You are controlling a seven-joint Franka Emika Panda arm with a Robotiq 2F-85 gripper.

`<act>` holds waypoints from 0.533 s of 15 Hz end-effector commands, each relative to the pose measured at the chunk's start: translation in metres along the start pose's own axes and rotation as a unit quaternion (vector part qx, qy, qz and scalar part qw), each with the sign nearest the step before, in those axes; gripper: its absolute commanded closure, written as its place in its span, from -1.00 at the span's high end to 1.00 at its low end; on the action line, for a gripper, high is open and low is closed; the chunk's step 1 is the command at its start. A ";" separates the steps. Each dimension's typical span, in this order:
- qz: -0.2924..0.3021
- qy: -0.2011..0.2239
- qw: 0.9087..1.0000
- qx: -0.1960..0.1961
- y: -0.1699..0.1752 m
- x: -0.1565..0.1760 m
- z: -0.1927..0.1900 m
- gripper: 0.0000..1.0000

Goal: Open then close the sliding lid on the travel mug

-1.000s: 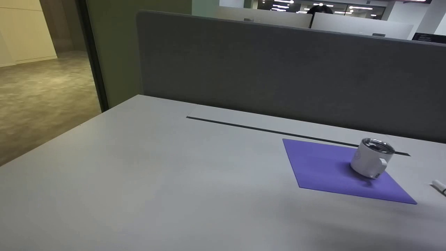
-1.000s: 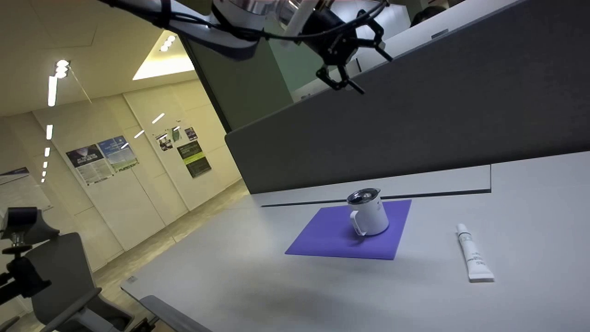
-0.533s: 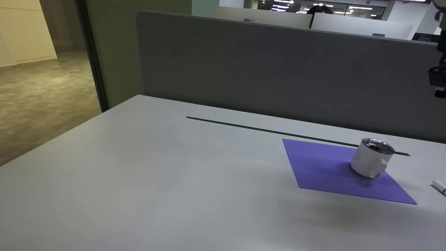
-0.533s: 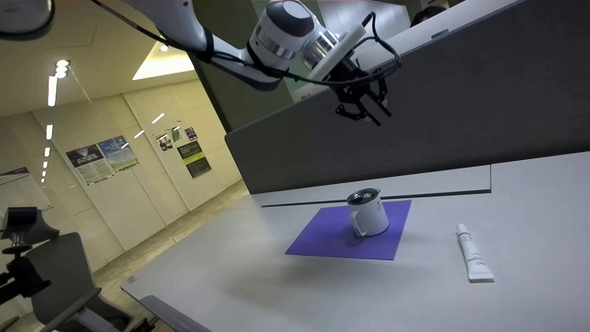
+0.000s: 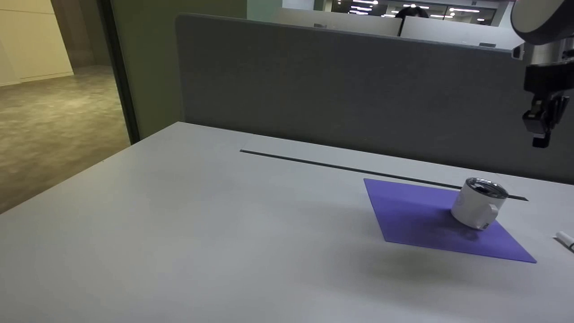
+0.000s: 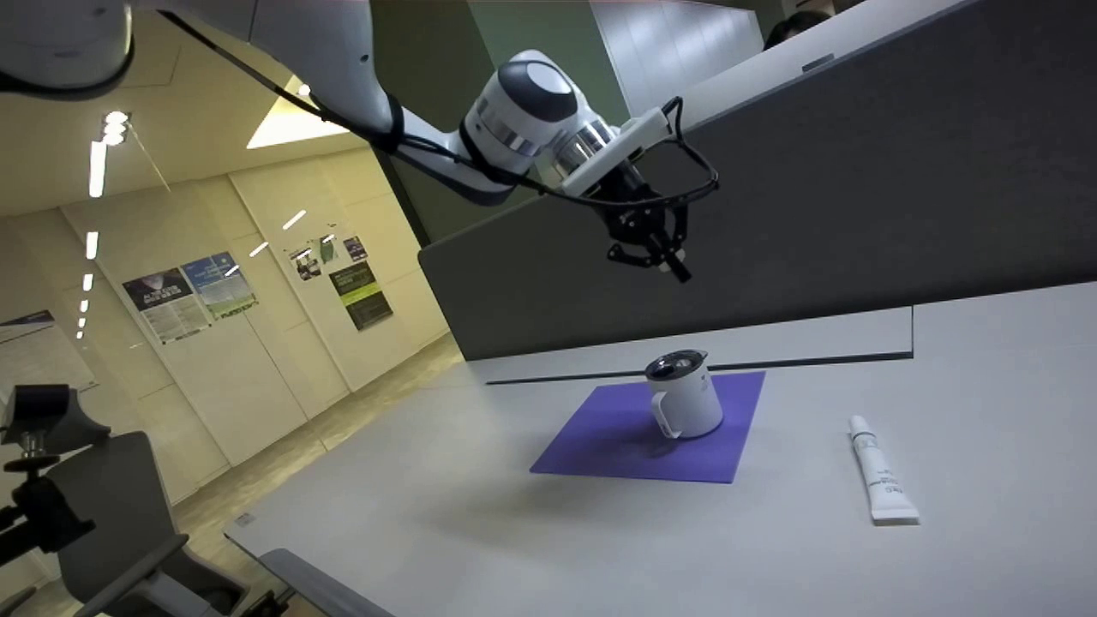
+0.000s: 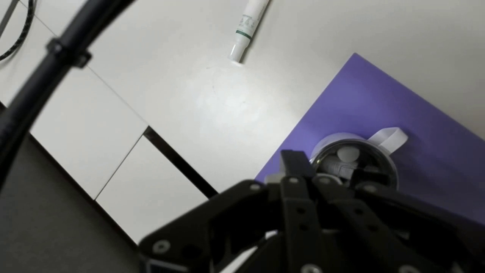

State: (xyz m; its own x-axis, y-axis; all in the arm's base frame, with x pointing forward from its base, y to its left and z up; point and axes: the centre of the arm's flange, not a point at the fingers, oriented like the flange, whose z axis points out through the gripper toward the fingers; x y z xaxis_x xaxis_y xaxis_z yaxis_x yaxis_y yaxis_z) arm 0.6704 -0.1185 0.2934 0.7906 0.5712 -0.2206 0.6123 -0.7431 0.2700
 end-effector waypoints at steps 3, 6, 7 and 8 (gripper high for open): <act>-0.004 -0.008 1.000 0.004 -0.004 0.003 -0.002 -0.99; -0.004 -0.009 1.000 0.003 -0.003 0.002 -0.002 -0.99; -0.004 -0.009 1.000 0.003 -0.002 0.001 -0.002 -0.99; -0.004 -0.009 1.000 0.003 -0.002 0.002 -0.002 -0.99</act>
State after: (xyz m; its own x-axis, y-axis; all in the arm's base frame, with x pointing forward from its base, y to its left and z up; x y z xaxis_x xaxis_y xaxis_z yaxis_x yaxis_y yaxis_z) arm 0.6701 -0.1152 0.2942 0.7853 0.5707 -0.2400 0.6184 -0.7410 0.2616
